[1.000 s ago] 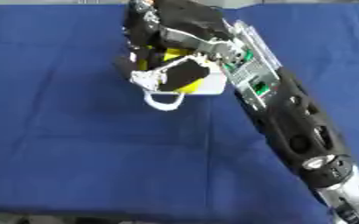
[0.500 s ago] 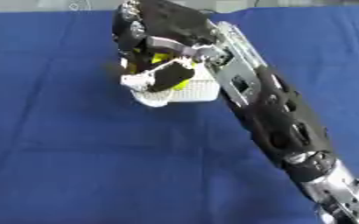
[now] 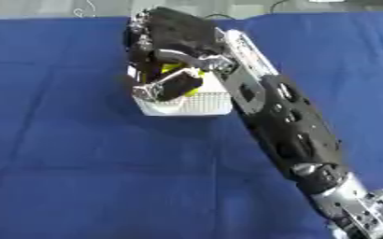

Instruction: Pick up objects on the table and place them in the box.

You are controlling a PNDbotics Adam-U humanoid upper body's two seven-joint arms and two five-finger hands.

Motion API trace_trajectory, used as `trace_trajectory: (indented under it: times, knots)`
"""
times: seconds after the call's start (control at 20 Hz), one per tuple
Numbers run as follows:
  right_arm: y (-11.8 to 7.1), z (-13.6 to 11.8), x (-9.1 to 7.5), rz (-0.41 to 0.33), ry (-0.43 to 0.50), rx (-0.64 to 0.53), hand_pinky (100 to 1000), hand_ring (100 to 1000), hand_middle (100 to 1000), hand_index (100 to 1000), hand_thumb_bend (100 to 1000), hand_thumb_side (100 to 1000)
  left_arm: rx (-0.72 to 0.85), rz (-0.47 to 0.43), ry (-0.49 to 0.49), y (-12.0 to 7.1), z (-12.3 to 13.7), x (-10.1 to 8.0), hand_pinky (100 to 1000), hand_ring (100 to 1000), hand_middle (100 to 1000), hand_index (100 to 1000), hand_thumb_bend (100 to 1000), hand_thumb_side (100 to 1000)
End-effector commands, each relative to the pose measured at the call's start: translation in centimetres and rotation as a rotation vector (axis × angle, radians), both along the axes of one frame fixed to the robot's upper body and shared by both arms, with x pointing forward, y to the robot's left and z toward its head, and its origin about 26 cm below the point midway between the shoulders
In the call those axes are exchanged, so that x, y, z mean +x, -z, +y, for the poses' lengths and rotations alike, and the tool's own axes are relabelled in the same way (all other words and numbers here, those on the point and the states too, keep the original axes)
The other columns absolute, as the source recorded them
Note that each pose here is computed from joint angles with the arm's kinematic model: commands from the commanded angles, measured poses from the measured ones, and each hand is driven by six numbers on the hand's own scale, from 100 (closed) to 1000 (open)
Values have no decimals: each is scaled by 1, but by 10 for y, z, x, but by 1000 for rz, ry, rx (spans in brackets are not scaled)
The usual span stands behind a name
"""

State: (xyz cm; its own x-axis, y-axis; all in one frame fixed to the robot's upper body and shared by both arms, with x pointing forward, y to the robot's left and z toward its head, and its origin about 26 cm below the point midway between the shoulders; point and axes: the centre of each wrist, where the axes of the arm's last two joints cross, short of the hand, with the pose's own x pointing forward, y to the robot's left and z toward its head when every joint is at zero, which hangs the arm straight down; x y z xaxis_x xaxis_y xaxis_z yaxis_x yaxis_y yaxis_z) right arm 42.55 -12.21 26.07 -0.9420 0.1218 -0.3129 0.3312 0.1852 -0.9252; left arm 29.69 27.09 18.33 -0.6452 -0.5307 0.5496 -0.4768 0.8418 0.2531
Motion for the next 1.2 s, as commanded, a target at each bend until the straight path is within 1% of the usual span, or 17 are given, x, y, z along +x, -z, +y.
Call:
trace_trajectory:
  times: [0.05,0.4,0.6,0.8,1.0,1.2]
  knots:
    - [-12,5,4,-50,18,4,100,100,100,100,100,416,5,-32,13,-8,-1,-1,902,751,768,820,100,698]
    - [-16,9,17,-99,113,6,100,100,100,100,100,411,0,-34,26,-9,-3,-1,902,751,768,820,100,697]
    - [-16,10,22,-128,147,5,100,100,100,100,100,400,-1,-40,34,-10,-4,0,902,751,768,820,100,693]
    - [-22,10,27,-150,177,24,100,100,100,100,100,402,-2,-45,41,-11,-5,1,902,751,768,820,100,696]
    - [-25,8,32,-163,210,27,100,100,100,100,100,405,-3,-52,51,-14,-7,1,902,751,769,821,100,696]
    - [-21,2,40,-165,271,19,100,100,100,100,100,420,-3,-56,56,-15,-8,2,902,751,768,821,100,696]
